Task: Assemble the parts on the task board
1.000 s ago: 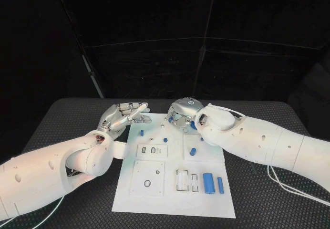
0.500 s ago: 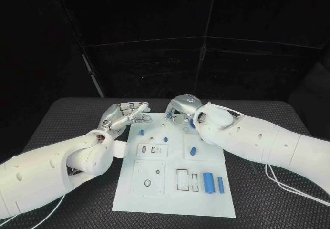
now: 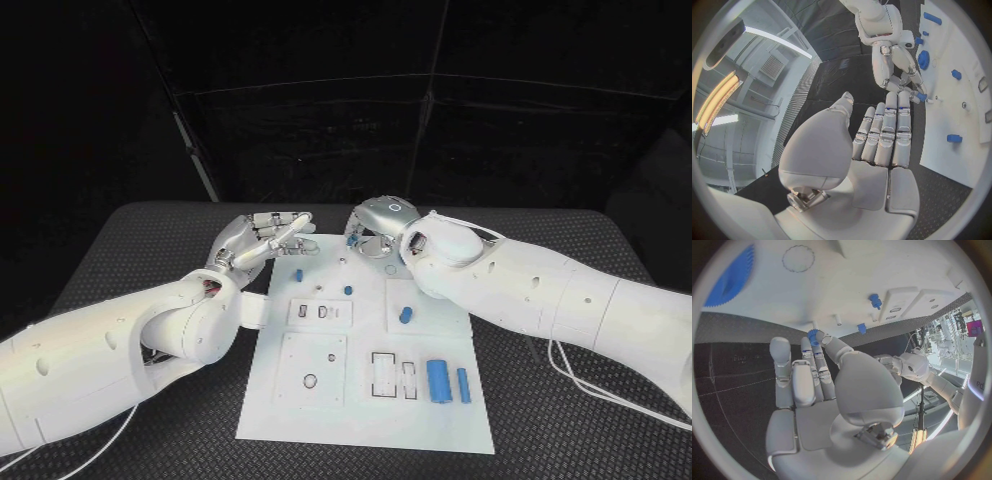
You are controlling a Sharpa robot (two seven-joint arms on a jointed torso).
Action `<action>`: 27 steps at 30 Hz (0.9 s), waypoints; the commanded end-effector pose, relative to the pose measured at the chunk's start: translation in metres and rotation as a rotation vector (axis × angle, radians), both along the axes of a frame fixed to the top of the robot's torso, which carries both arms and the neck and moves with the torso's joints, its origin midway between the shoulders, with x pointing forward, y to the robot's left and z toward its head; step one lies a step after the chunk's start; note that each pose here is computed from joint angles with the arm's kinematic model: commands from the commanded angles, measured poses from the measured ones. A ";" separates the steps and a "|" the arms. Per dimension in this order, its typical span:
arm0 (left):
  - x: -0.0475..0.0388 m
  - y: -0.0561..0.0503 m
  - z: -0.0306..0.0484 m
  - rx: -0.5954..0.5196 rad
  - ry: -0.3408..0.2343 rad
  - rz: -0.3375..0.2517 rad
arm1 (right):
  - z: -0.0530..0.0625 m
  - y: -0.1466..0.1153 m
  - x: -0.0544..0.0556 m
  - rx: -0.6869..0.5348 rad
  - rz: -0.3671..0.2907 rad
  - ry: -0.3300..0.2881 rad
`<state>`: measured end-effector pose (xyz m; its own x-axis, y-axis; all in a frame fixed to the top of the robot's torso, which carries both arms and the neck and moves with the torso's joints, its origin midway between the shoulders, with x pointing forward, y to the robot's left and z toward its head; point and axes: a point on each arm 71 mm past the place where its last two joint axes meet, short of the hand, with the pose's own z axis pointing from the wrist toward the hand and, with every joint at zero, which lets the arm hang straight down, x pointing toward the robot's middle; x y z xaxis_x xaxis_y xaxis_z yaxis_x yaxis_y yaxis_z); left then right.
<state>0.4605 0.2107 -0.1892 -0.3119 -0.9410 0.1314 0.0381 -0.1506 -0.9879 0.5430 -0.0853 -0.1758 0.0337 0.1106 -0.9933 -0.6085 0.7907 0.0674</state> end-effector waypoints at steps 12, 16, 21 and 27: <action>-0.0008 -0.003 0.0025 -0.007 -0.012 -0.017 | -0.005 0.005 0.005 -0.049 -0.007 0.044; -0.0008 -0.003 0.0027 -0.008 -0.012 -0.018 | -0.005 0.007 0.006 -0.049 -0.007 0.045; -0.0007 -0.003 0.0027 -0.008 -0.012 -0.018 | -0.006 0.009 0.006 -0.050 -0.003 0.047; -0.0005 -0.003 0.0026 -0.007 -0.011 -0.018 | -0.006 0.010 0.005 -0.054 0.004 0.052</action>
